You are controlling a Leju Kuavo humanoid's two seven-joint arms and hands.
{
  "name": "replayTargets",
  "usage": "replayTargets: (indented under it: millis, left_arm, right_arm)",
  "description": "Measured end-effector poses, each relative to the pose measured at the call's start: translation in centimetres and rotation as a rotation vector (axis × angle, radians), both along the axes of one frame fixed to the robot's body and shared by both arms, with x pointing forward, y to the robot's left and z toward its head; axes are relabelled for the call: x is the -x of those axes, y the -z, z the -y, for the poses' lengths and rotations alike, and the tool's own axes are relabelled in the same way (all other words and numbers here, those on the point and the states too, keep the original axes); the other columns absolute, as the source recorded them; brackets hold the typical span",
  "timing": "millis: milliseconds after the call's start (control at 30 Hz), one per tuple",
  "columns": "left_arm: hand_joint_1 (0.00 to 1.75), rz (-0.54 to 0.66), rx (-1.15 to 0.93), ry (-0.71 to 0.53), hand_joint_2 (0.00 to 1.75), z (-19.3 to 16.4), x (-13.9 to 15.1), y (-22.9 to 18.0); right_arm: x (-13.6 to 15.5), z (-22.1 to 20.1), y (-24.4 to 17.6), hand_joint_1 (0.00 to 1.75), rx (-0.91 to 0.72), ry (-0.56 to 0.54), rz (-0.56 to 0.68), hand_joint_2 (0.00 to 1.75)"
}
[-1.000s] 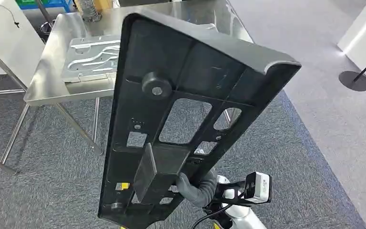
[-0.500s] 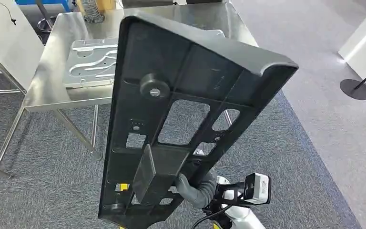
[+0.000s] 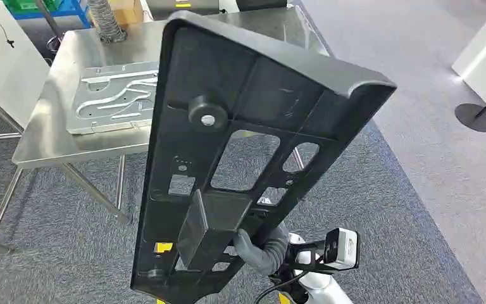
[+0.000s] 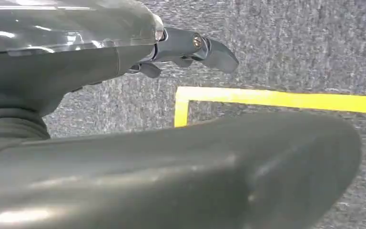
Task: Take the parts from the cabinet and place them on the table.
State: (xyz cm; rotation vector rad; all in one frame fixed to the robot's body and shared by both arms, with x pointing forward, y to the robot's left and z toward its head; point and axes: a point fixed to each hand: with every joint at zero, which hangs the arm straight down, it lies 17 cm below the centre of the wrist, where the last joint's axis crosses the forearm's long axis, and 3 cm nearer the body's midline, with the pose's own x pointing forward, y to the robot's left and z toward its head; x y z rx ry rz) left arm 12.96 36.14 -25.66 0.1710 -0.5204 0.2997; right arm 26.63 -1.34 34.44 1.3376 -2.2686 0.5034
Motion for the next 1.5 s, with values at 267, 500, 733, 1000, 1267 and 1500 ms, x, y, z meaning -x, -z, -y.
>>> replayTargets:
  millis: [267,500,733,1000,1267,1500]
  left_arm:
    - [0.00,-0.003,-0.002,-0.003,0.00,-0.1,0.2,0.0]
    - [0.00,-0.002,0.002,0.007,0.00,0.1,0.1,0.0]
    - [0.00,0.002,0.004,0.009,0.00,0.2,-0.3,0.0]
    - [0.00,-0.006,-0.008,-0.022,0.00,-0.3,0.1,0.0]
    - [0.00,-0.015,-0.013,-0.042,0.00,-1.0,0.6,0.1]
    - [0.00,-0.009,-0.014,-0.048,0.00,-1.1,0.5,0.0]
  right_arm:
    - [-0.1,0.0,0.2,1.75,0.001,0.032,-0.007,1.75]
    - [-0.4,0.2,0.4,1.75,-0.001,0.064,-0.015,1.75]
    - [-0.4,0.3,0.3,1.75,-0.002,0.071,-0.012,1.75]
    - [-1.3,-0.3,1.1,1.75,0.031,0.089,-0.021,1.75]
    - [-2.5,-0.9,1.6,1.75,0.066,0.093,-0.029,1.75]
    - [-3.0,-1.2,1.9,1.75,0.087,0.103,-0.031,1.75]
